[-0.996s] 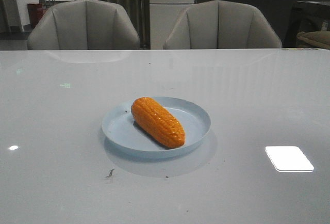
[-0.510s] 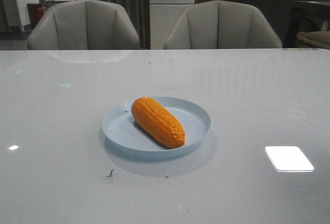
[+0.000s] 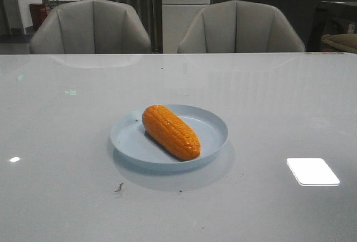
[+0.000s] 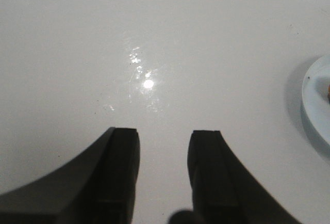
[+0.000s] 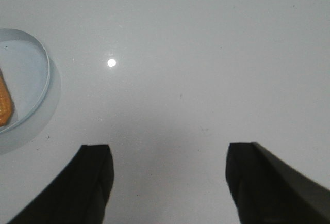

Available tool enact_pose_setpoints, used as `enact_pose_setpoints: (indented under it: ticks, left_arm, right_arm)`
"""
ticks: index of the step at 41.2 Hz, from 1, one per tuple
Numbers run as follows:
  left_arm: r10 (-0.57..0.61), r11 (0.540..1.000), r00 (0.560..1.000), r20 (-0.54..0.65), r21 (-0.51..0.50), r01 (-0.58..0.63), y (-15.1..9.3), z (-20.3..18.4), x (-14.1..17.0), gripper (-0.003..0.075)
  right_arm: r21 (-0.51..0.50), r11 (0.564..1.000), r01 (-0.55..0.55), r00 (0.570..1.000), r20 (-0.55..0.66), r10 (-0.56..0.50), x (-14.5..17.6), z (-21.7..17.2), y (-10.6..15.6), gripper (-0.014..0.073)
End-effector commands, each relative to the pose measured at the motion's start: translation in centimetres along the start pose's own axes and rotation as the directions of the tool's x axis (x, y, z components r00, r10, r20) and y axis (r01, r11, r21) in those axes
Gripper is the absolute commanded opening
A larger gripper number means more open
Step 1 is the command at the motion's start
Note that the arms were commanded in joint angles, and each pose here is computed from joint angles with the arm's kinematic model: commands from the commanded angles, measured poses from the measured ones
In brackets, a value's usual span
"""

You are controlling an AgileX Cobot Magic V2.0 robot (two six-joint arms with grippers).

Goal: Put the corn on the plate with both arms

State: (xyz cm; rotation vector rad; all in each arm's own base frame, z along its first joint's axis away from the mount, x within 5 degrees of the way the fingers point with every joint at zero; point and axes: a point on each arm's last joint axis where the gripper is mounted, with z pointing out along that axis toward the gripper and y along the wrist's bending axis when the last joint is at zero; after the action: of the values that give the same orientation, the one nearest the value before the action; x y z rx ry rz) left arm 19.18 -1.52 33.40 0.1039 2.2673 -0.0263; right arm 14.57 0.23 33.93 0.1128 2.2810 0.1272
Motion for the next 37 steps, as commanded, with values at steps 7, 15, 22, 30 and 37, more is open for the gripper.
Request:
enact_pose_setpoints:
  ticks: [7,15,22,30,37]
  left_arm:
    - [-0.067,0.998,0.957,0.284,0.040,0.058,-0.2,-3.1,0.4,0.0175]
    - [-0.069,0.998,0.820,0.569,0.043,0.054,-0.1,-5.8,3.6,0.0099]
    - [-0.062,0.998,0.694,0.717,0.041,0.046,-0.1,-6.6,8.4,0.0099]
    - [-0.035,0.999,0.643,0.765,0.023,0.027,-0.2,-5.3,14.2,0.0099]
    - [-0.058,0.998,0.613,0.788,0.040,0.043,-0.2,-3.5,17.5,0.0099]
  right_arm:
    - [0.003,1.000,-0.001,0.996,0.091,0.001,-1.2,-0.7,0.0,0.0566]
    - [0.003,1.000,-0.001,0.996,0.091,0.001,-1.2,-0.7,0.0,0.0566]
    - [0.003,1.000,-0.001,0.996,0.091,0.001,-1.2,-0.7,0.0,0.0566]
    - [0.003,1.000,-0.001,0.996,0.091,0.001,-1.2,-0.7,0.0,0.0566]
    - [0.003,1.000,-0.001,0.996,0.092,0.001,-1.2,-0.7,0.0,0.0566]
